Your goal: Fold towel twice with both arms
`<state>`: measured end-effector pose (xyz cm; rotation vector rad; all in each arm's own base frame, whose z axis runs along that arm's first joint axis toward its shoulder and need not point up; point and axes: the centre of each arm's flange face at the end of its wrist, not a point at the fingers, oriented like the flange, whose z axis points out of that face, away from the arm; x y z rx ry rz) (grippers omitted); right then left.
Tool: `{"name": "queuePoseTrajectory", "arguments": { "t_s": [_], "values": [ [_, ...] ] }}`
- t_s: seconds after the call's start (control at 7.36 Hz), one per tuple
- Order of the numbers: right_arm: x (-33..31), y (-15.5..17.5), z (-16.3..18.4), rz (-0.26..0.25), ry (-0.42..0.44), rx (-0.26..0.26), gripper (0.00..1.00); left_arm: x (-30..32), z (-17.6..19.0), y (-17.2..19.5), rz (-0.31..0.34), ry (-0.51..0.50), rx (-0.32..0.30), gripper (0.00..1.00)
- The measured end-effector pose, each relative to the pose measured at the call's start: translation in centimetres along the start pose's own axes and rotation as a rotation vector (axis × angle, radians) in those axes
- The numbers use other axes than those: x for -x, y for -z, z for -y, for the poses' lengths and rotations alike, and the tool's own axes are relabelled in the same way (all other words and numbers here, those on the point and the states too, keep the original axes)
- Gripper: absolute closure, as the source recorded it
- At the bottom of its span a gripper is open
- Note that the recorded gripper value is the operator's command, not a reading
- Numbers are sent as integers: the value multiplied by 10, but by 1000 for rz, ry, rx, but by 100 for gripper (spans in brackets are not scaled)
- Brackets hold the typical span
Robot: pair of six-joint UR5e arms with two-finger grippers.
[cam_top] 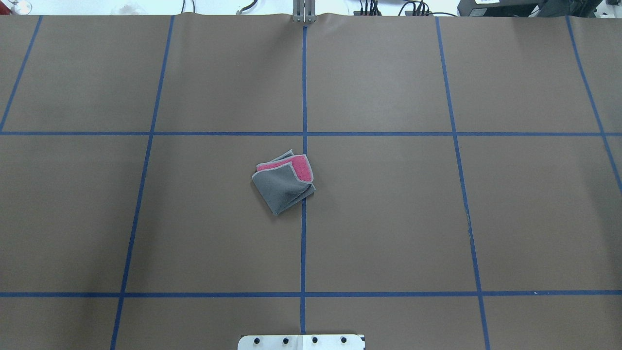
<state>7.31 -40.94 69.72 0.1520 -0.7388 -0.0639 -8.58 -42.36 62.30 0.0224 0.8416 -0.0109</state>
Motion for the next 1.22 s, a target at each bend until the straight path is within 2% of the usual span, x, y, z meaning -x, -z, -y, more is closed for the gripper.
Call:
{"name": "queuePoseTrajectory", "arguments": {
  "t_s": [1.22],
  "values": [
    [1, 1, 2, 2, 2, -4, 0, -3, 0, 2, -7, -7, -5, 0]
  ]
}}
